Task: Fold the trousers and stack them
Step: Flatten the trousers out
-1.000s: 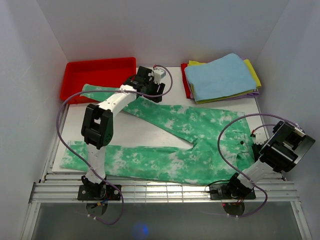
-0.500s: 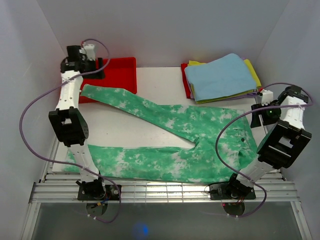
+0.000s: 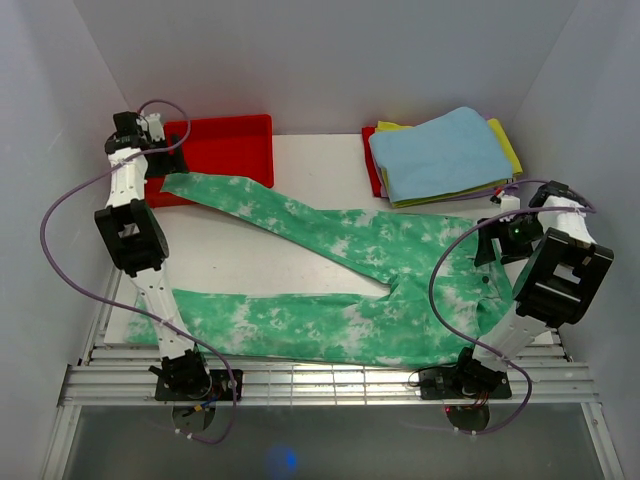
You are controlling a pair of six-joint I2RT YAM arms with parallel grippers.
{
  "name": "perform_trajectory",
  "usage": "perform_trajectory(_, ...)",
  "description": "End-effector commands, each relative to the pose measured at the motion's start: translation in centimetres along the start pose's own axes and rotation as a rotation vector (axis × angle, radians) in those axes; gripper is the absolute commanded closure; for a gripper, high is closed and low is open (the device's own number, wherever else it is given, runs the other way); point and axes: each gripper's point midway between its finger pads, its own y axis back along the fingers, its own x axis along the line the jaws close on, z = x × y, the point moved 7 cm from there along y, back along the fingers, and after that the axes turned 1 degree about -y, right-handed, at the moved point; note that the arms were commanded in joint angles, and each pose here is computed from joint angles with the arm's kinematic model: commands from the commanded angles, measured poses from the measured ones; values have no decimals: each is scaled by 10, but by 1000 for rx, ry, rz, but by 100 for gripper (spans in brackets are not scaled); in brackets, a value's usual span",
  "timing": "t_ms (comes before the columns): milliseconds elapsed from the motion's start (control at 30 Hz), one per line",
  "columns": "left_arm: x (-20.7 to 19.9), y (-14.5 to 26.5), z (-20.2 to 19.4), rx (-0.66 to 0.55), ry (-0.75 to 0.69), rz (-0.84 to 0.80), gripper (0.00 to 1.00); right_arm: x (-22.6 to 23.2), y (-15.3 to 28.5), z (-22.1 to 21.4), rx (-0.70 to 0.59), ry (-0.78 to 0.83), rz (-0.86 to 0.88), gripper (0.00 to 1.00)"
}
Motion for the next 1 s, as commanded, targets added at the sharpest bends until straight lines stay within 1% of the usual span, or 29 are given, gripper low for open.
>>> perform_trajectory(0, 2, 4, 9, -65, 2, 34, 11, 0, -3, -1, -4, -2, -9, 12)
perform_trajectory(167, 16, -20, 4, -64, 1, 108, 9, 4, -5, -8, 11, -8, -5, 11)
perform_trajectory(267, 22, -38, -5, -42, 3, 115, 8, 4, -6, -10, 18, -9, -11, 11)
perform_trajectory(433, 17, -59, -20, -8, 17, 49, 8, 4, -6, -13, 33, -7, -19, 11)
perform_trajectory(567, 10, -71, -31, 24, 19, 14, 13, 5, -7, -12, 40, -4, -17, 11)
perform_trajectory(633, 4, -75, -35, 34, 9, -14, 23, 4, -7, -11, 41, -5, -22, 11)
perform_trajectory(667, 2, -75, -34, 34, 8, -20, 30, 4, -7, -10, 42, -5, -21, 11)
perform_trajectory(700, 0, -75, -34, 32, 4, -25, 46, 4, -7, -10, 43, -5, -22, 11)
perform_trajectory(767, -3, -72, -28, 16, 2, -42, 58, 3, -8, -9, 42, -7, -27, 11)
perform_trajectory(800, -5, -69, -22, 0, -2, -43, 75, 3, -9, -9, 41, -7, -26, 11)
perform_trajectory(900, -11, -45, 9, -78, -12, -56, 95, 3, -15, -12, 44, -7, -15, 11)
perform_trajectory(933, -14, -36, 21, -109, -22, -56, 100, 3, -17, -13, 47, -7, -14, 11)
perform_trajectory(967, -16, -21, 38, -156, -28, -44, 100, 3, -20, -17, 53, -5, -9, 11)
